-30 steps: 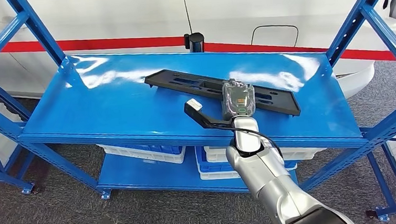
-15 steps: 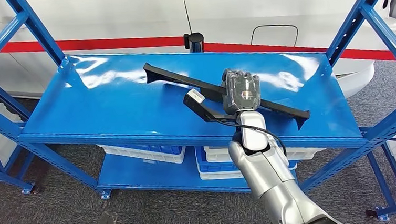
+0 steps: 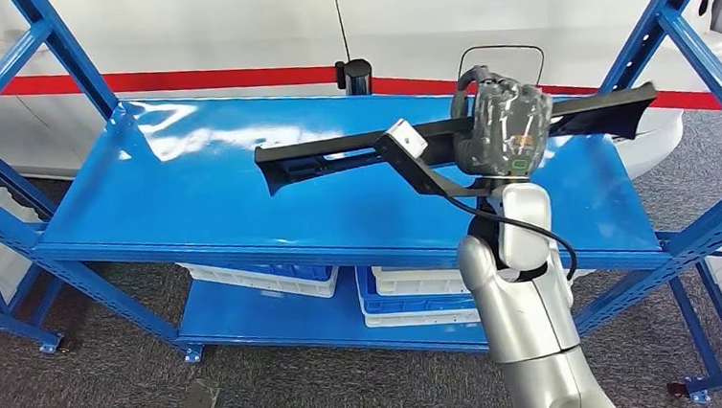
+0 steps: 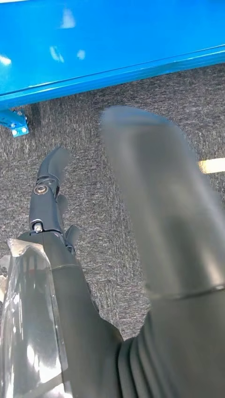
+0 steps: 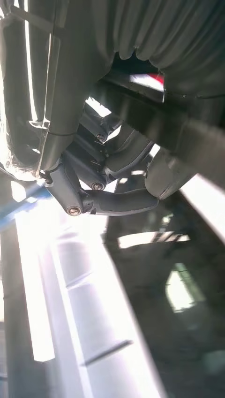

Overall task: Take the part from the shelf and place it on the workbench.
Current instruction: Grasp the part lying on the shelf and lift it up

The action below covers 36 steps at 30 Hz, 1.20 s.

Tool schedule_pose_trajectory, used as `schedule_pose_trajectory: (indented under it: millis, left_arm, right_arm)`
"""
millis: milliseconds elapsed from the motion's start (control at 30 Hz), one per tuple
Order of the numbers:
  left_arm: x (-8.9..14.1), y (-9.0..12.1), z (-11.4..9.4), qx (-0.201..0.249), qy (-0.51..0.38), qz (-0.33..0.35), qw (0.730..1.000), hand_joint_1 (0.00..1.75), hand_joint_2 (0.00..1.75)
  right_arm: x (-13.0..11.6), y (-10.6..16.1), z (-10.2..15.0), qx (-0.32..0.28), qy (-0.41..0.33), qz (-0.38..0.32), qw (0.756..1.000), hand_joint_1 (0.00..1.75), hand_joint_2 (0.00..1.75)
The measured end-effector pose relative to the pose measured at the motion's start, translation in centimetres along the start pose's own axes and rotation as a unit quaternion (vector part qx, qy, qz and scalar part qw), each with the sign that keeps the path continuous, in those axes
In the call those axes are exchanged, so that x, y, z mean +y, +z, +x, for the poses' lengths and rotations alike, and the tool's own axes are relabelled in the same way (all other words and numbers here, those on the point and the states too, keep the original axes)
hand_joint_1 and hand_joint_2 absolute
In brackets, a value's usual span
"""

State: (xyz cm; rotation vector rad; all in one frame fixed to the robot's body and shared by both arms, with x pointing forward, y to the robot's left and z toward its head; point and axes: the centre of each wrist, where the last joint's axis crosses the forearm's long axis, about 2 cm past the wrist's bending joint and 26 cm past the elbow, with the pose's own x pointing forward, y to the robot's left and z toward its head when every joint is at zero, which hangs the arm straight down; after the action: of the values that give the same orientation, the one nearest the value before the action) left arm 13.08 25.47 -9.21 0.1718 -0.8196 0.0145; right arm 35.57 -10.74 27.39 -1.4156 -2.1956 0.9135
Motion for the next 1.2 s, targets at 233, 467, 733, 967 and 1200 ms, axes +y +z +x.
schedule_pose_trajectory:
  millis: [233,467,733,967,1200]
  left_arm:
    - [-0.5,-0.2,0.6,0.0,0.014,-0.005,1.0,0.0,1.75]
    - [-0.8,-0.3,0.8,0.015,0.046,-0.03,0.998,0.0,1.75]
    - [-0.8,-0.2,0.7,0.032,0.094,-0.03,0.995,0.0,1.75]
    - [-1.2,-0.2,0.8,0.052,0.09,-0.028,0.994,0.0,1.75]
    - [-1.1,-0.1,0.6,0.059,0.086,-0.024,0.994,0.0,1.75]
  right_arm:
    - [-2.9,-0.4,-1.5,0.014,0.004,-0.052,0.999,1.75,1.75]
    - [-3.6,-0.1,-2.5,0.032,-0.036,-0.019,0.999,1.75,1.75]
    - [-3.6,0.1,-3.1,0.034,-0.136,0.066,0.988,1.75,1.75]
    - [-4.0,1.4,-4.4,0.054,-0.204,0.075,0.975,1.75,1.75]
    - [-4.4,2.4,-5.6,0.064,-0.26,0.057,0.962,1.75,1.75]
